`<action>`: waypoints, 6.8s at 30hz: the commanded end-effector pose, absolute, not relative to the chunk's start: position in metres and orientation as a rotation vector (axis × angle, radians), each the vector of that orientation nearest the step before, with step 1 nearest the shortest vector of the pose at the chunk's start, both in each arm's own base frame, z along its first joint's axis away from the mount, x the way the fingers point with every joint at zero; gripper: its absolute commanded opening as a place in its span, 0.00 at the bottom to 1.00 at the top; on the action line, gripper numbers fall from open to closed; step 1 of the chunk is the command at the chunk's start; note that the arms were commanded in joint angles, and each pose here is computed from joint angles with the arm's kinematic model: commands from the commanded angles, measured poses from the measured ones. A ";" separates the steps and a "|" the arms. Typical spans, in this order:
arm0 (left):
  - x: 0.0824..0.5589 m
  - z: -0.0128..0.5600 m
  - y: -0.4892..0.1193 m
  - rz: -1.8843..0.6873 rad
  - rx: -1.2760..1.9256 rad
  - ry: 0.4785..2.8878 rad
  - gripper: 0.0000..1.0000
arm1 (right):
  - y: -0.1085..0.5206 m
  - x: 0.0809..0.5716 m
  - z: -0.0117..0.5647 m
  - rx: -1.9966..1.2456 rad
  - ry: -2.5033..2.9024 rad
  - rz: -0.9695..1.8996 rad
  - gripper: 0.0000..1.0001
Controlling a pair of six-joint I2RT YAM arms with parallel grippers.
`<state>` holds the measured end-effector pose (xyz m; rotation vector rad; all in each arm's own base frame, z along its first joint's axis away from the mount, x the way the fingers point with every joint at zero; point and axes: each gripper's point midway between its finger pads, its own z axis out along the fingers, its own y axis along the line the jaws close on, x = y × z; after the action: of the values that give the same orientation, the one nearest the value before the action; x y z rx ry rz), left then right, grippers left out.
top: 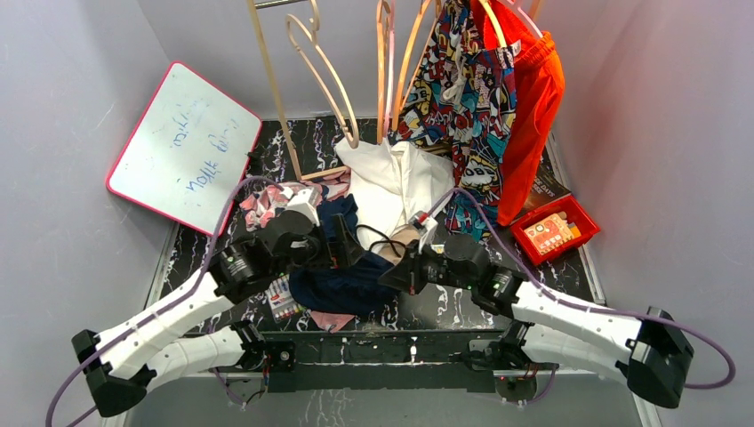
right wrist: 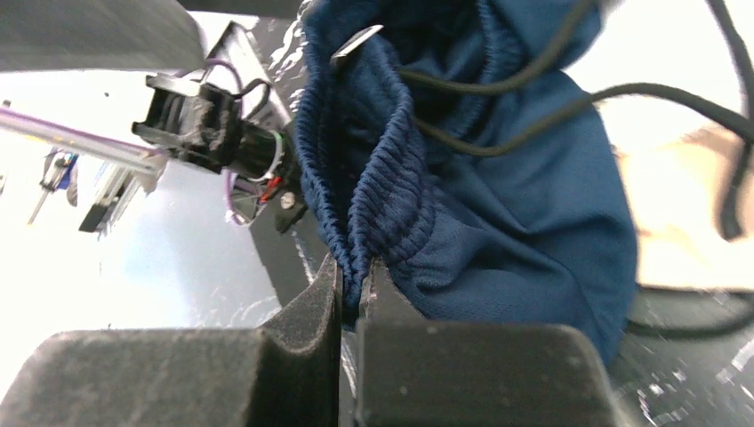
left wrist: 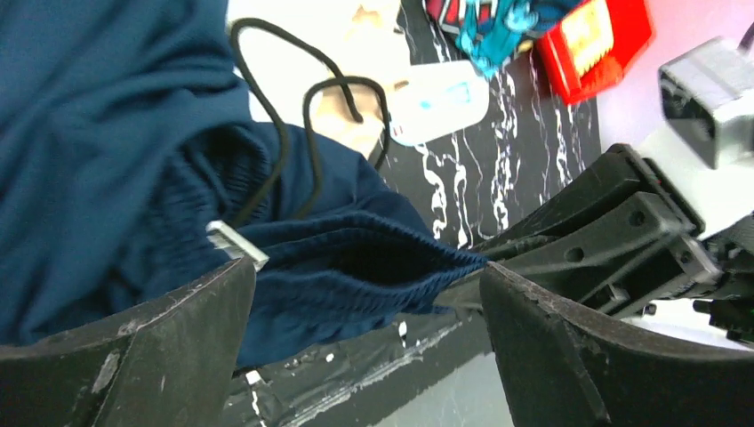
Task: Place the shorts on the hanger
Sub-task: Adjust the shorts at the center of the board.
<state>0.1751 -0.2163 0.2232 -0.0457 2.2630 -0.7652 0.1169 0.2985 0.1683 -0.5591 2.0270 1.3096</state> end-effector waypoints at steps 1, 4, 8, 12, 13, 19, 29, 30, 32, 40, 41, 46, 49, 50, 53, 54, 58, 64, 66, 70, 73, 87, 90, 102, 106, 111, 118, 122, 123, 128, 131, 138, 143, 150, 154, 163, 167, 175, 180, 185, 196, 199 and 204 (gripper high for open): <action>0.155 0.226 -0.242 -0.937 0.085 2.312 0.96 | 0.336 0.112 0.235 -0.675 1.760 1.401 0.00; 0.155 0.222 -0.230 -0.902 0.011 2.317 0.93 | 0.340 0.107 0.226 -0.699 1.778 1.354 0.00; 0.153 0.203 -0.207 -0.728 -0.067 2.416 0.92 | 0.336 0.106 0.214 -0.687 1.800 1.318 0.00; 0.148 0.182 -0.188 -0.585 -0.122 2.501 0.89 | 0.335 0.101 0.203 -0.710 1.826 1.297 0.00; 0.146 0.179 -0.184 -0.568 -0.137 2.509 0.88 | 0.335 0.100 0.202 -0.716 1.830 1.289 0.00; 0.143 0.162 -0.164 -0.446 -0.232 2.539 0.85 | 0.340 0.094 0.195 -0.762 1.832 1.263 0.00; 0.150 0.142 -0.189 -0.504 -0.125 2.560 0.39 | 0.363 0.053 0.188 -0.995 1.803 1.376 0.00; 0.152 0.144 -0.188 -0.492 -0.109 2.550 0.31 | 0.364 0.049 0.189 -1.014 1.801 1.385 0.01; 0.158 0.154 -0.185 -0.471 -0.077 2.512 0.12 | 0.364 0.047 0.190 -1.034 1.803 1.386 0.26; 0.177 0.233 -0.176 -0.495 0.212 2.211 0.00 | 0.335 0.094 0.236 -0.799 1.724 1.149 0.67; 0.176 0.242 -0.175 -0.504 0.252 2.175 0.00 | 0.329 0.103 0.245 -0.745 1.709 1.112 0.68; 0.168 0.269 -0.175 -0.560 0.394 2.056 0.00 | 0.304 0.138 0.280 -0.528 1.662 0.979 0.68; 0.163 0.277 -0.175 -0.591 0.444 2.021 0.00 | 0.306 0.146 0.285 -0.519 1.650 0.953 0.69; 0.160 0.279 -0.177 -0.608 0.461 2.012 0.00 | 0.309 0.150 0.284 -0.519 1.654 0.945 0.69; 0.155 0.283 -0.182 -0.648 0.503 1.997 0.00 | 0.323 0.157 0.281 -0.552 1.655 0.958 0.69; 0.155 0.284 -0.183 -0.655 0.509 1.995 0.00 | 0.331 0.155 0.283 -0.585 1.642 0.984 0.69; 0.154 0.286 -0.186 -0.665 0.520 1.996 0.00 | 0.366 0.141 0.282 -0.764 1.581 1.077 0.72; 0.152 0.295 -0.187 -0.687 0.527 1.977 0.00 | 0.394 0.152 0.268 -0.799 1.604 1.049 0.71; 0.151 0.298 -0.188 -0.698 0.533 1.969 0.00 | 0.398 0.161 0.264 -0.766 1.617 1.018 0.70; 0.149 0.303 -0.187 -0.712 0.530 1.957 0.00 | 0.410 0.167 0.260 -0.766 1.612 1.015 0.68; 0.147 0.304 -0.187 -0.722 0.531 1.952 0.00 | 0.418 0.177 0.255 -0.735 1.628 0.988 0.64; 0.165 0.368 -0.159 -0.589 0.446 1.792 0.00 | 0.310 0.194 0.395 -0.451 1.474 0.776 0.00; 0.178 0.394 -0.163 -0.557 0.425 1.732 0.00 | 0.283 0.182 0.424 -0.433 1.477 0.795 0.00; 0.214 0.242 -0.197 -0.474 0.260 2.006 0.00 | 0.231 0.169 0.294 -0.265 1.762 0.763 0.00; 0.213 0.211 -0.189 -0.414 0.220 2.080 0.11 | 0.230 0.166 0.277 -0.252 1.801 0.773 0.00; 0.194 0.204 -0.183 -0.455 0.203 2.165 0.84 | 0.230 0.169 0.280 -0.225 1.800 0.764 0.00; 0.146 0.189 -0.179 -0.653 0.145 2.314 0.98 | 0.230 0.182 0.269 -0.149 1.800 0.711 0.00; 0.120 0.190 -0.205 -0.852 0.262 2.389 0.96 | 0.241 0.187 0.264 -0.156 1.817 0.691 0.00; 0.114 0.191 -0.216 -0.917 0.305 2.398 0.96 | 0.244 0.188 0.262 -0.161 1.822 0.684 0.00; 0.094 0.176 -0.244 -1.001 0.432 2.412 0.97 | 0.251 0.192 0.252 -0.169 1.842 0.661 0.00; 0.086 0.167 -0.258 -0.954 0.510 2.412 0.98 | 0.252 0.192 0.249 -0.166 1.845 0.665 0.00; 0.069 0.131 -0.285 -0.699 0.676 2.430 0.94 | 0.251 0.192 0.249 -0.168 1.851 0.655 0.00; 0.081 0.115 -0.292 -0.590 0.621 2.442 0.92 | 0.251 0.191 0.251 -0.163 1.849 0.674 0.00; 0.095 0.100 -0.291 -0.461 0.559 2.432 0.77 | 0.247 0.187 0.252 -0.153 1.853 0.693 0.00; 0.100 0.101 -0.286 -0.429 0.546 2.417 0.49 | 0.243 0.186 0.252 -0.142 1.853 0.697 0.00; 0.131 0.204 -0.238 -0.399 0.366 2.203 0.00 | 0.225 0.182 0.301 -0.173 1.769 0.702 0.00; 0.149 0.304 -0.203 -0.447 0.258 1.993 0.00 | 0.224 0.174 0.345 -0.265 1.690 0.744 0.00; 0.179 0.325 -0.145 -0.156 0.121 1.822 0.00 | 0.266 0.180 0.315 -0.346 1.763 0.749 0.00; 0.184 0.291 -0.119 -0.024 0.006 1.852 0.00 | 0.296 0.210 0.268 -0.339 1.925 0.791 0.00; 0.190 0.264 -0.129 0.015 0.121 1.948 0.00 | 0.304 0.230 0.242 -0.274 1.974 0.896 0.00; 0.257 0.188 -0.125 -0.076 -0.004 2.225 0.00 | 0.279 0.243 0.207 -0.199 2.026 0.764 0.00; 0.256 0.169 -0.117 -0.100 -0.071 2.284 0.00 | 0.278 0.242 0.196 -0.202 2.048 0.758 0.03; 0.248 0.153 -0.109 -0.082 -0.098 2.320 0.00 | 0.282 0.238 0.192 -0.223 2.058 0.786 0.29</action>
<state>0.2545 -0.1147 0.1591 -0.0811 2.3015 -0.0680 0.2297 0.2831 0.1798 -0.2515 2.1123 0.7701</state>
